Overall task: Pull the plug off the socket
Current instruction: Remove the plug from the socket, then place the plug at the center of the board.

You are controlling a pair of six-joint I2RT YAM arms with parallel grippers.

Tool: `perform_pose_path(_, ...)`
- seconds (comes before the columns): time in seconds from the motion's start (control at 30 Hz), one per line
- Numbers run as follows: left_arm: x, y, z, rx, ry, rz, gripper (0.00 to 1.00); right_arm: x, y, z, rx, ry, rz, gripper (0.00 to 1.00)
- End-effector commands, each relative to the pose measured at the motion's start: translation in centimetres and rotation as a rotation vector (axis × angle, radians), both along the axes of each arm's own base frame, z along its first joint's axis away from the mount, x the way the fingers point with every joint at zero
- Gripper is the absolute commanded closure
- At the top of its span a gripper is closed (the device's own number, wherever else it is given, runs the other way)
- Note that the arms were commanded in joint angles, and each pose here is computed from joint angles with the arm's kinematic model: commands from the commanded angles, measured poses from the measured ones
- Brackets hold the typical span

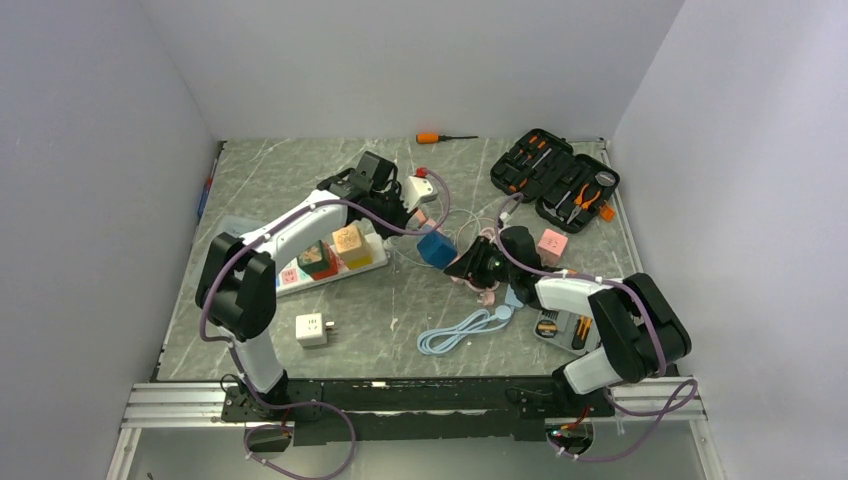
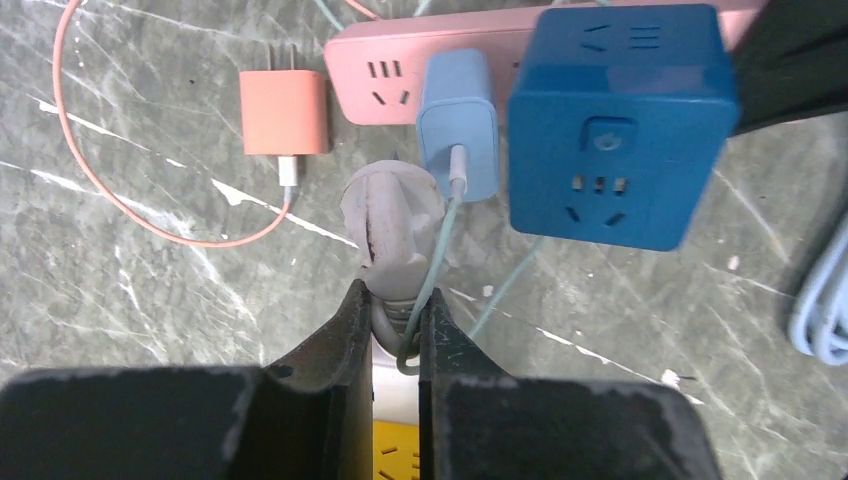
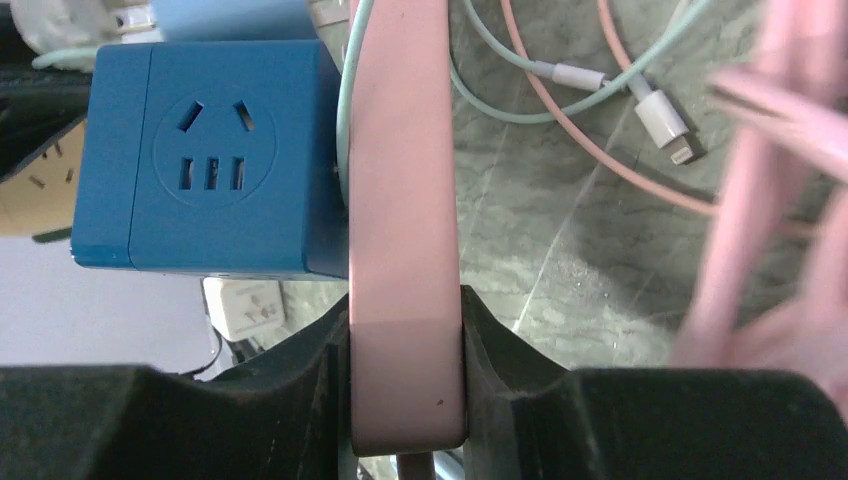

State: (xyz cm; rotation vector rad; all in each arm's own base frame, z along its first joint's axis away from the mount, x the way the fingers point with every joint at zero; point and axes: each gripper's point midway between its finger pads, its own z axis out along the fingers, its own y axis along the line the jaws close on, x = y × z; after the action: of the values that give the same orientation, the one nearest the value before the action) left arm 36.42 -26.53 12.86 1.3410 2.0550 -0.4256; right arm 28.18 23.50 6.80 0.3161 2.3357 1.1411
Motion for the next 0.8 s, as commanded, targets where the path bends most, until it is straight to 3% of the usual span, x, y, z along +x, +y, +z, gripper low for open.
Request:
perform_pose_path(0.0, -0.7, -2.0, 6.0, -0.147, -0.088, -0.047, 1.0, 0.9, -2.4, -2.2, -0.121, 0.04, -0.108, 1.0)
perform_pose_path(0.33, -0.9, -1.7, 5.1, -0.131, -0.076, -0.042, 0.98, 1.0, -1.2, 1.1, -0.011, -0.071, -0.069, 1.0)
perform_pose_path(0.5, -0.3, -0.5, 4.1, -0.069, -0.086, 0.01, 0.71, 1.1, -2.2, 2.0, -0.037, -0.112, -0.096, 1.0)
perform_pose_path(0.77, 0.5, 1.5, 4.3, -0.065, -0.094, 0.05, 0.75, 0.7, -4.0, 2.1, -0.091, -0.142, -0.122, 1.0)
